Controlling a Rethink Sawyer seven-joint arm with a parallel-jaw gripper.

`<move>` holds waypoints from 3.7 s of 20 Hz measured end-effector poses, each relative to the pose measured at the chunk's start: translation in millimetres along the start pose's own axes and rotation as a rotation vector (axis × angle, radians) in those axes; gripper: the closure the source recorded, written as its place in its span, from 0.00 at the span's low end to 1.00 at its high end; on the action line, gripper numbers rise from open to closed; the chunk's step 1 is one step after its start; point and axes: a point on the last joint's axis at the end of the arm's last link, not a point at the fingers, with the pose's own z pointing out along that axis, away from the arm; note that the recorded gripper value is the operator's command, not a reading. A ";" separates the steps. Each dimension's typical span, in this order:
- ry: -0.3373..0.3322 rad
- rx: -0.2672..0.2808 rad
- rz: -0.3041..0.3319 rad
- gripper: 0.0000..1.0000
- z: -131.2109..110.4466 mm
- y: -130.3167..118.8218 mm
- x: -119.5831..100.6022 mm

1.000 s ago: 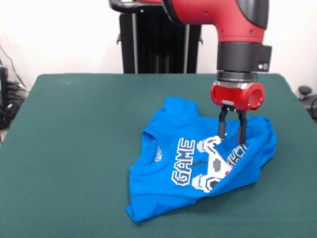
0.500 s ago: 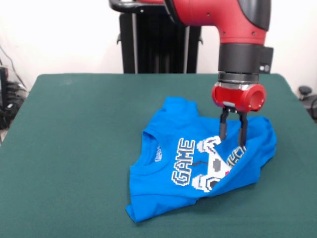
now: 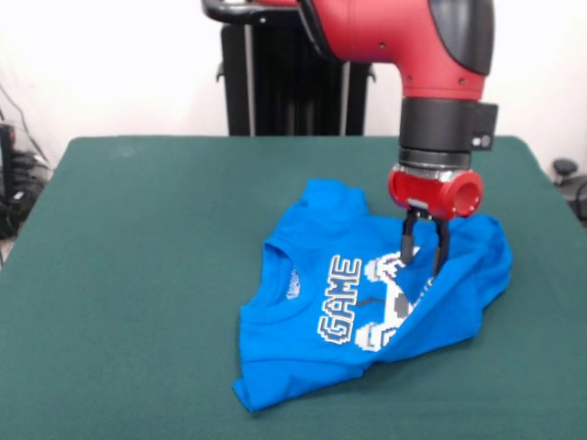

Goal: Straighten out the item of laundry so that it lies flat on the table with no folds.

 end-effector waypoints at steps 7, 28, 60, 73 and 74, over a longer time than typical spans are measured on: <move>0.038 -0.011 0.050 0.00 6.1 3.5 -4.4; 0.112 -0.134 0.113 1.00 -26.7 46.3 -13.6; 0.076 -0.124 0.186 1.00 -63.8 79.5 7.7; 0.030 -0.091 0.160 1.00 -58.2 43.3 -43.3; 0.033 -0.087 0.154 1.00 -55.3 37.8 -45.8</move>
